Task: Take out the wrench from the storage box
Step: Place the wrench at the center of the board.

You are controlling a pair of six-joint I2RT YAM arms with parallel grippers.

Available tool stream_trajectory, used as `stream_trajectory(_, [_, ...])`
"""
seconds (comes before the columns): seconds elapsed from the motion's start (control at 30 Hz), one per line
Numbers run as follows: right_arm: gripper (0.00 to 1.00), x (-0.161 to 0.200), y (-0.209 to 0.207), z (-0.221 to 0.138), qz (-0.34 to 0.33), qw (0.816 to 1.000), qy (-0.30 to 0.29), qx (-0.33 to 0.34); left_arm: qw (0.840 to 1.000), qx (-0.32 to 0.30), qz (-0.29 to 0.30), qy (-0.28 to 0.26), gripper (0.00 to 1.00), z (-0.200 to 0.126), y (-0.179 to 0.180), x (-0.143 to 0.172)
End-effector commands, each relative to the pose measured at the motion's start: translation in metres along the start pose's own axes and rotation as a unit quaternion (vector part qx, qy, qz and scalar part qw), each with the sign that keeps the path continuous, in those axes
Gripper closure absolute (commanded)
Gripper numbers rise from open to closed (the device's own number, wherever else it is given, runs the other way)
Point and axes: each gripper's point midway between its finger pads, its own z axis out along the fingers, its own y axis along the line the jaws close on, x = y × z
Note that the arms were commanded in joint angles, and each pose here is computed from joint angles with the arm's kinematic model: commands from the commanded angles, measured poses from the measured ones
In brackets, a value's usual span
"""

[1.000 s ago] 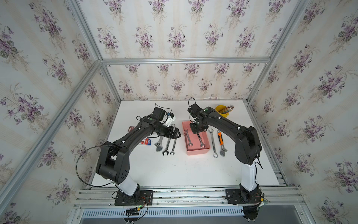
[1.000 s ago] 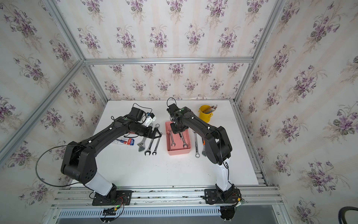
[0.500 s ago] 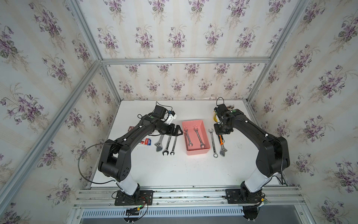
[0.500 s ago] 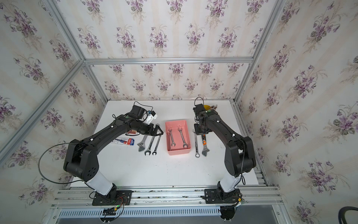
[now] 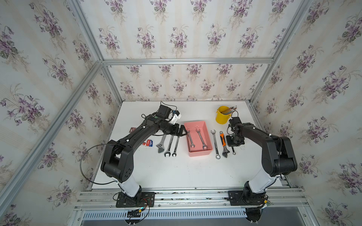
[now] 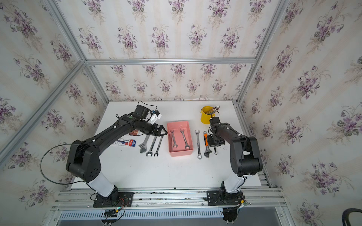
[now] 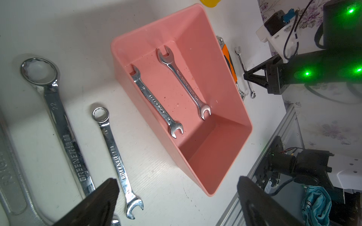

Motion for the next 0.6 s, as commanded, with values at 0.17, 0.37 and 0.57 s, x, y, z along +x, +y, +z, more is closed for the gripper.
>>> stream_trajectory(0.17, [0.84,-0.015,-0.001,0.012,-0.006,1.000,-0.017,-0.020,1.000,-0.018,-0.006,-0.001,0.01,-0.004,0.000,0.002])
stream_trajectory(0.37, [0.70,-0.039,0.006,-0.028,-0.005,0.998,-0.046,-0.032,1.000,-0.025,-0.001,0.003,0.01,-0.007,0.001,0.003])
stream_trajectory(0.57, [0.70,-0.063,0.063,-0.085,-0.031,0.995,-0.080,-0.060,1.000,-0.026,0.003,0.006,0.01,-0.007,0.001,0.002])
